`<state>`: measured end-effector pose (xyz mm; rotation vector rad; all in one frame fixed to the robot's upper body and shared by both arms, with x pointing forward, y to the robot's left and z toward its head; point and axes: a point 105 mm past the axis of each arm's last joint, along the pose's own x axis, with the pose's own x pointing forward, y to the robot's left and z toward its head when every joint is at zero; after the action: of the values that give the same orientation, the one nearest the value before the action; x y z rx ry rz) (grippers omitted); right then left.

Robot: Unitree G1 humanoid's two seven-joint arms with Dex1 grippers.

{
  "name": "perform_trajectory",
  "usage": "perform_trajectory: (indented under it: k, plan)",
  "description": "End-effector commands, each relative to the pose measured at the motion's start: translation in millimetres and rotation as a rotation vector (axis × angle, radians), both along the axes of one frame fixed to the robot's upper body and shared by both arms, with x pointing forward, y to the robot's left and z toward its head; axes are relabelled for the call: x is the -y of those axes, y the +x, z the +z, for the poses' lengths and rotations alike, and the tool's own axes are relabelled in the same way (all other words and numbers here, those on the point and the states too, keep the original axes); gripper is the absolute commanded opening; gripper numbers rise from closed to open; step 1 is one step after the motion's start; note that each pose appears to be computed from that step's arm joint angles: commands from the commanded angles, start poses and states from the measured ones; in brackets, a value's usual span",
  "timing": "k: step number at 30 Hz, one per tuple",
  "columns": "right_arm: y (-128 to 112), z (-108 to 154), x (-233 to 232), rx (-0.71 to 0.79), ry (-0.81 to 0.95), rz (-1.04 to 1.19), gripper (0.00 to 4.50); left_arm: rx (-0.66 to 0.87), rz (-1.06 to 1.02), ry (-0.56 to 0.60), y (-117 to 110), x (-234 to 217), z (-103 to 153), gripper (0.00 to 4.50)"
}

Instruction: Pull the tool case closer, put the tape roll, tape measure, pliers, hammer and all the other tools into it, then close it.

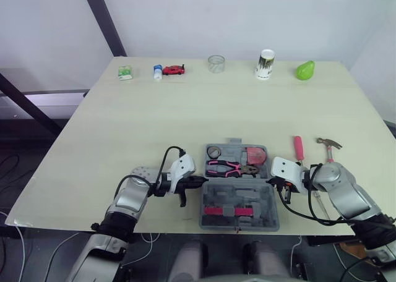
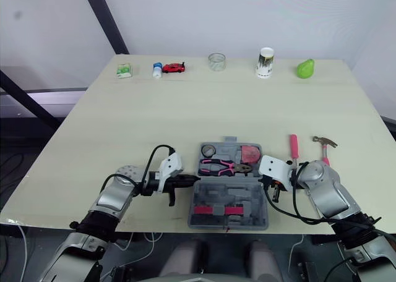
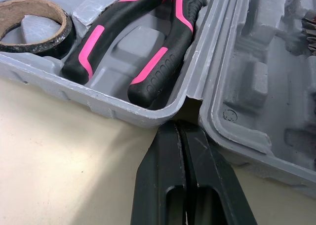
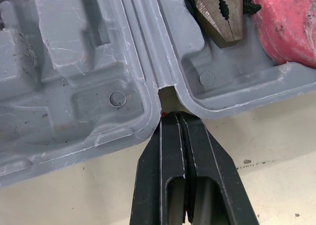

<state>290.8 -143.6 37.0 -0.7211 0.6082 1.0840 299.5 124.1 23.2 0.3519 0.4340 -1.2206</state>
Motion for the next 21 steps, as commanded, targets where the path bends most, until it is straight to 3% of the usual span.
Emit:
perform_trajectory:
  k: [1, 21]
  plan:
    - [-8, -2, -25, -0.005, 0.056, 0.079, 0.02, -0.016, -0.031, -0.001, -2, 14, -8, 0.08]
    - [11, 4, -21, 0.068, 0.046, 0.047, 0.02, 0.022, -0.007, -0.004, 18, 17, 0, 0.08]
